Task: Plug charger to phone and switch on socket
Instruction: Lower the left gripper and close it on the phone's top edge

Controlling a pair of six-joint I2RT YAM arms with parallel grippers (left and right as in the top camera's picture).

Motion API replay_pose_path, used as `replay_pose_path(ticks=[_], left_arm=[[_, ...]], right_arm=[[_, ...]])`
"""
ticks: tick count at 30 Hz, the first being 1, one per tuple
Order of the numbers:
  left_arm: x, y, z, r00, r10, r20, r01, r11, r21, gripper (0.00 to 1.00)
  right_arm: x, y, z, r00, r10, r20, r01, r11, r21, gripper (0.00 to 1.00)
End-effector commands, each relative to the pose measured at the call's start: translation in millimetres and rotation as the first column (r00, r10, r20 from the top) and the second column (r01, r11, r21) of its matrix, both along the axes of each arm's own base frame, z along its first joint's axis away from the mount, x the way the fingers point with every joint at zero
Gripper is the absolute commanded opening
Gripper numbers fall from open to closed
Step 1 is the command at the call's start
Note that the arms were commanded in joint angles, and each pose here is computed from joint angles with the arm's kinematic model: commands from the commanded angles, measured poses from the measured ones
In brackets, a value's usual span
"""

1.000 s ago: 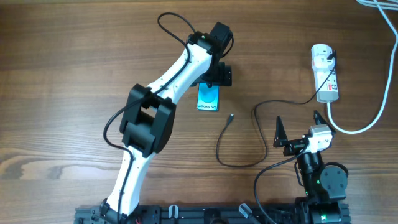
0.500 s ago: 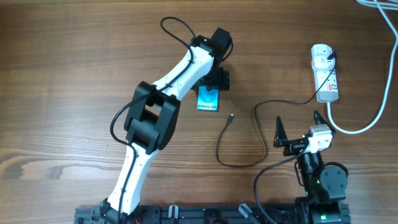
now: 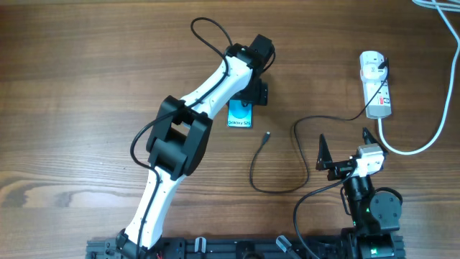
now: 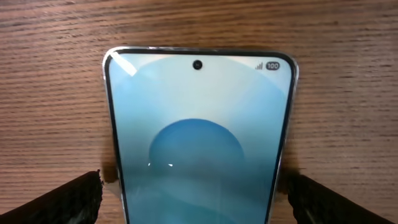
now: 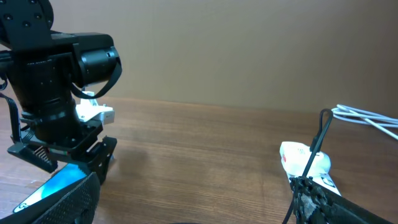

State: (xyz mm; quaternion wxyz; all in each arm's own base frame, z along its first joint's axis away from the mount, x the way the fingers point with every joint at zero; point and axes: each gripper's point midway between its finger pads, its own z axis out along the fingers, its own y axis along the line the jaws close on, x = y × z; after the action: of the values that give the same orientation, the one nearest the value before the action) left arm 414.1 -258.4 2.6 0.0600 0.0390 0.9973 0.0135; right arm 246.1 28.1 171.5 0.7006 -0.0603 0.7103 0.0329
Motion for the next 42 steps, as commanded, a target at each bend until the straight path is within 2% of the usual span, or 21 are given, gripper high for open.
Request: replay_pose_path(ticks=[1,10,26,29,35,42], left_arm=[[2,4,-8,1.0,-0.01,0.002,0.01,0.999,0.03,1.0],[-5,14,-8,1.0,-0.011,-0.023,0.013,0.997,0.072,1.0],[-6,15,-8,0.999,-0.011,-0.03,0.013,0.997,0.077,1.0],[-4,12,-8,1.0,-0.01,-0.024,0.011,0.998,0.064,1.0],[-2,6,-9,0.997,0.014,-0.07,-0.018,0.999,-0.051,1.0],[0,8,-9,0.998,0.019,-0.068,-0.022,0.998,-0.052,0.99]], right_arm=[[0,-1,2,1.0,-0.007,0.007,0.007,1.0,0.014,1.0],[0,-1,2,1.0,-0.007,0.007,0.007,1.0,0.013,1.0],[0,-1,2,1.0,-0.007,0.007,0.007,1.0,0.013,1.0],[0,-1,2,1.0,-0.007,0.007,0.007,1.0,0.013,1.0],[0,-1,2,1.0,-0.007,0.007,0.007,1.0,0.013,1.0],[0,-1,2,1.0,-0.007,0.007,0.007,1.0,0.013,1.0]])
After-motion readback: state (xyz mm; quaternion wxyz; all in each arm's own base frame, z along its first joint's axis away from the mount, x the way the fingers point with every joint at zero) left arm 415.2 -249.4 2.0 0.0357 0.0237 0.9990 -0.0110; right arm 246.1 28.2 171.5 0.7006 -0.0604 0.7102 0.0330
